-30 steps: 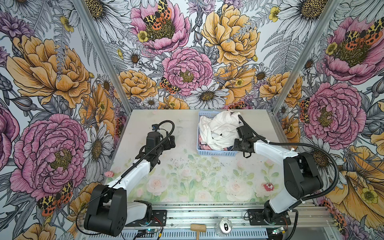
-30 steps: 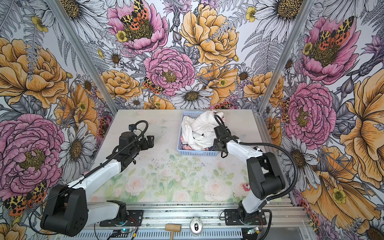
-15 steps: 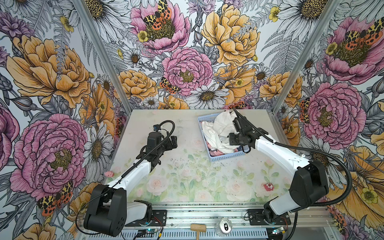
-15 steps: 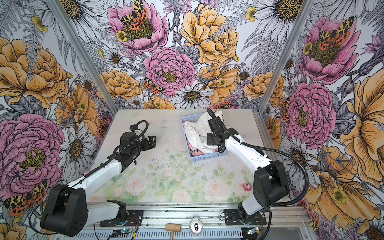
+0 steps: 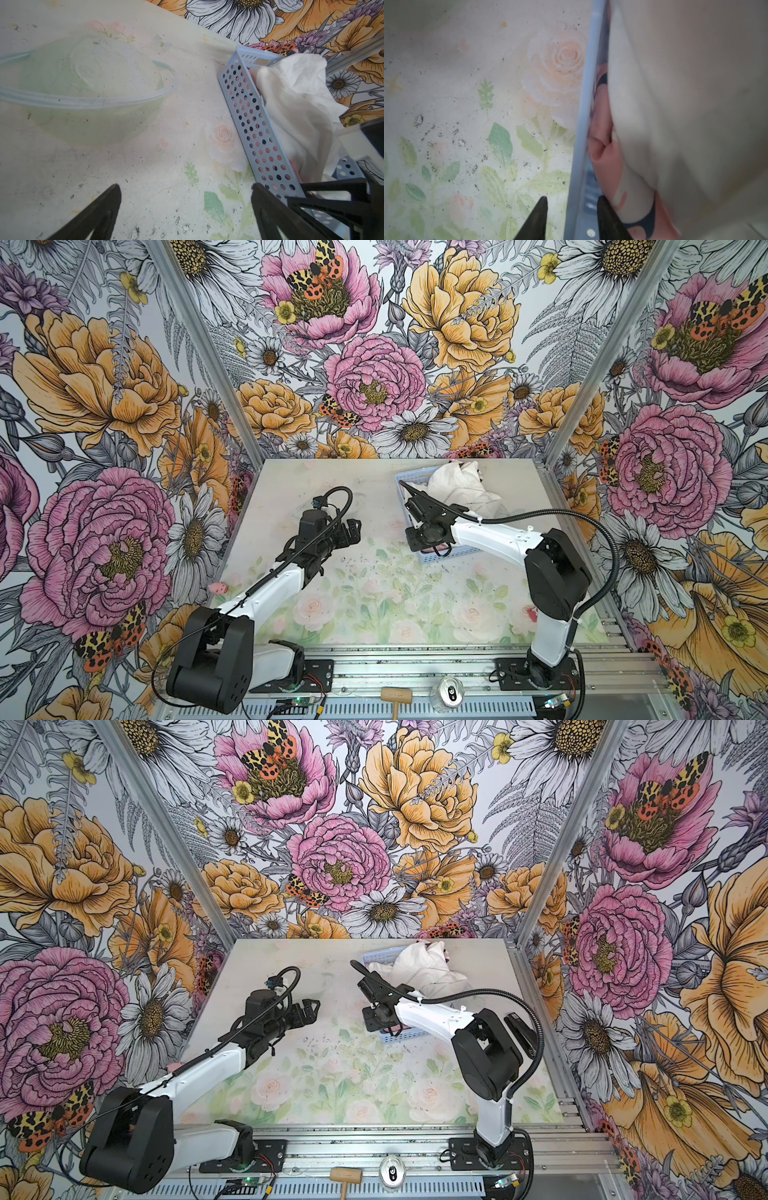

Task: Fold and stack the mixed laundry pile
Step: 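Lower the right gripper into the basket and pinch the white T-shirt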

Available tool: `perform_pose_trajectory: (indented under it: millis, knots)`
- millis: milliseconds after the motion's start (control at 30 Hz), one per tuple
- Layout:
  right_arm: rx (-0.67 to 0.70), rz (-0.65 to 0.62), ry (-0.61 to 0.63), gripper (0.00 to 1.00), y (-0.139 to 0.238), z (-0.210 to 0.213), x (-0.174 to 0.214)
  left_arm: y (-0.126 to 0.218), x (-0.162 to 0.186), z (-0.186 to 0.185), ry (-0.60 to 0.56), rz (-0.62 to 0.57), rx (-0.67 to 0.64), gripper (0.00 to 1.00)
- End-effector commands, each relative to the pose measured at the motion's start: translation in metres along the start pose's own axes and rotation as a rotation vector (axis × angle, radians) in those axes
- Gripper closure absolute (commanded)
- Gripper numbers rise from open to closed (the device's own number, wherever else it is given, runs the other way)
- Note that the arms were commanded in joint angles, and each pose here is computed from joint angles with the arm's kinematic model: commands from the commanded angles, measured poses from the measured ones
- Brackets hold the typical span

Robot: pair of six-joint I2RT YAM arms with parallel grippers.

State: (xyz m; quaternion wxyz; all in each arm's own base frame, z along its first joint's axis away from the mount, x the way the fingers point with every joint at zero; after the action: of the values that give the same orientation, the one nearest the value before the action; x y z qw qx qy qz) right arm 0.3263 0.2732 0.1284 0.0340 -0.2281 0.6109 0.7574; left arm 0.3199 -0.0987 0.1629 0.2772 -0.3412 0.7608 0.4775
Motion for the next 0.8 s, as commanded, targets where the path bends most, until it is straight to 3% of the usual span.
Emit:
perform_pose_trajectory:
  millis: [0,200,467,767]
  knots:
    - [0.009,-0.035,-0.005,0.69,0.0,0.007,-0.009,0.005,0.0,-0.006,0.006,-0.021,0.038,0.01]
    - [0.118,-0.031,-0.054,1.0,-0.004,-0.014,0.0,0.006,0.005,-0.004,0.003,-0.008,0.031,0.01]
    - [0.241,-0.028,-0.106,1.0,0.004,-0.081,-0.004,0.001,0.008,-0.005,0.012,0.009,0.045,0.01]
    - [0.316,0.004,-0.08,1.0,0.006,-0.177,-0.024,-0.001,0.011,-0.006,0.011,0.019,0.052,0.01]
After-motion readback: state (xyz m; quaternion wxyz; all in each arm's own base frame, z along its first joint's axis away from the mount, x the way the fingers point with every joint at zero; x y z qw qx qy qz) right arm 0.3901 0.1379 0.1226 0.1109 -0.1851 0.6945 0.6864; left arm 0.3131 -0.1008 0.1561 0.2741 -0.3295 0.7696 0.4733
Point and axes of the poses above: each gripper's point midway between its finger pads, its own y axis back along the fingers, its own z axis along the line the jaws close on, x = y × z, the point moved 5 cm from there along y, back along the fingers, and after that the axes turned 2 degrees about -y, right-handed, at the moved point
